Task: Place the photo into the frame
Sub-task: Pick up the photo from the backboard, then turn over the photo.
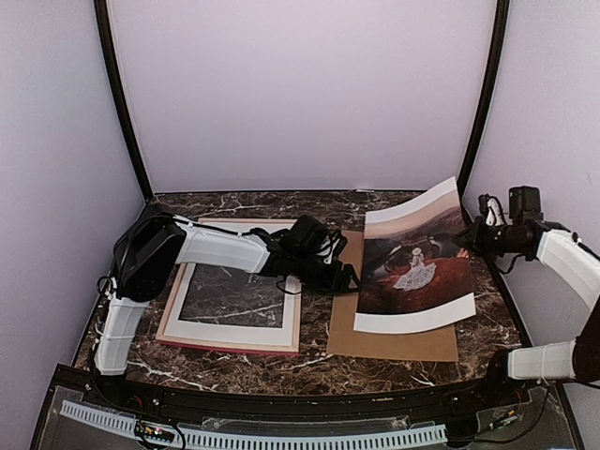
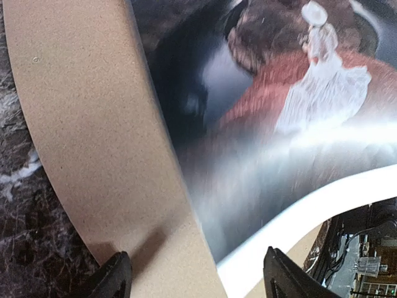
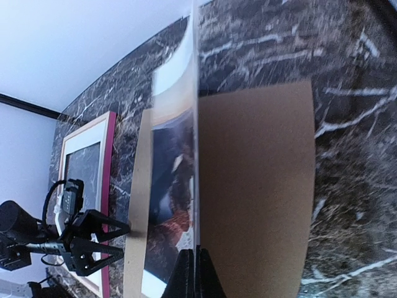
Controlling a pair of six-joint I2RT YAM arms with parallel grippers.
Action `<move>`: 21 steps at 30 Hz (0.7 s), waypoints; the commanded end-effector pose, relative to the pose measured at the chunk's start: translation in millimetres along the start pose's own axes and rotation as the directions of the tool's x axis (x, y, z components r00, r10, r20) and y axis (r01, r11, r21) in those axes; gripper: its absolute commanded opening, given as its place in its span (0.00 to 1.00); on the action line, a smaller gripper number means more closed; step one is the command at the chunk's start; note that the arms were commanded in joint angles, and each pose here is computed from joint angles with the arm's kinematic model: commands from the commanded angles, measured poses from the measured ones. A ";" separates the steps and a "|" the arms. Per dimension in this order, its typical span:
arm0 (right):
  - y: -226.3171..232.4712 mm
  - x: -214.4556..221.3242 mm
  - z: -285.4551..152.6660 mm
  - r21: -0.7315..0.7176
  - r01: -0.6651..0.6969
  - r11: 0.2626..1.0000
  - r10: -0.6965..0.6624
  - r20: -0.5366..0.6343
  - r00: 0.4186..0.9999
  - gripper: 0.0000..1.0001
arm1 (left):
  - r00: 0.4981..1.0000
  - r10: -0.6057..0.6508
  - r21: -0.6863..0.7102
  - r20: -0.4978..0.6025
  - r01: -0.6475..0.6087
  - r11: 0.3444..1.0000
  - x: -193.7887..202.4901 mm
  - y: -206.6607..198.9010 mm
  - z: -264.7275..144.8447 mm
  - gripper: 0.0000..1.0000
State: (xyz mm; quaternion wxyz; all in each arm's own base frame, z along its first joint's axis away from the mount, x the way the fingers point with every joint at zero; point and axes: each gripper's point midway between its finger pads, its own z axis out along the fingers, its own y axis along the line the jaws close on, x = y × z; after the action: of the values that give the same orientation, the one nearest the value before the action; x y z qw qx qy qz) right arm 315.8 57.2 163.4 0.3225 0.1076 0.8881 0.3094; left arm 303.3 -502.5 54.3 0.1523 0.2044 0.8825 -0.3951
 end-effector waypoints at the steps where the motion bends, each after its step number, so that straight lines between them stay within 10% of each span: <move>1: 18.1 -47.6 -42.7 0.152 0.103 0.983 -0.122 0.121 0.985 0.00 | 0.998 0.044 0.028 0.048 -0.045 0.999 -16.2 -32.6 -36.3 0.76; 9: 104.1 -85.3 -73.7 0.289 0.275 0.917 -0.333 0.175 0.927 0.00 | 0.985 0.090 -0.007 0.148 -0.090 0.996 -38.4 -49.6 -76.1 0.83; 21: 208.3 -1.7 37.8 0.313 0.587 0.746 -0.595 -0.081 0.800 0.00 | 0.947 -0.006 0.045 0.322 -0.010 0.999 -59.6 -47.0 -169.0 0.88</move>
State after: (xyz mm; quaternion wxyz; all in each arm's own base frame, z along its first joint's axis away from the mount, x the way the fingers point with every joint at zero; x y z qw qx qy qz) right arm 341.9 211.4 280.9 0.3946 -0.1031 0.9095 0.0804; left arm 302.9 -448.1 179.4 0.2545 0.1820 0.8536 -0.4166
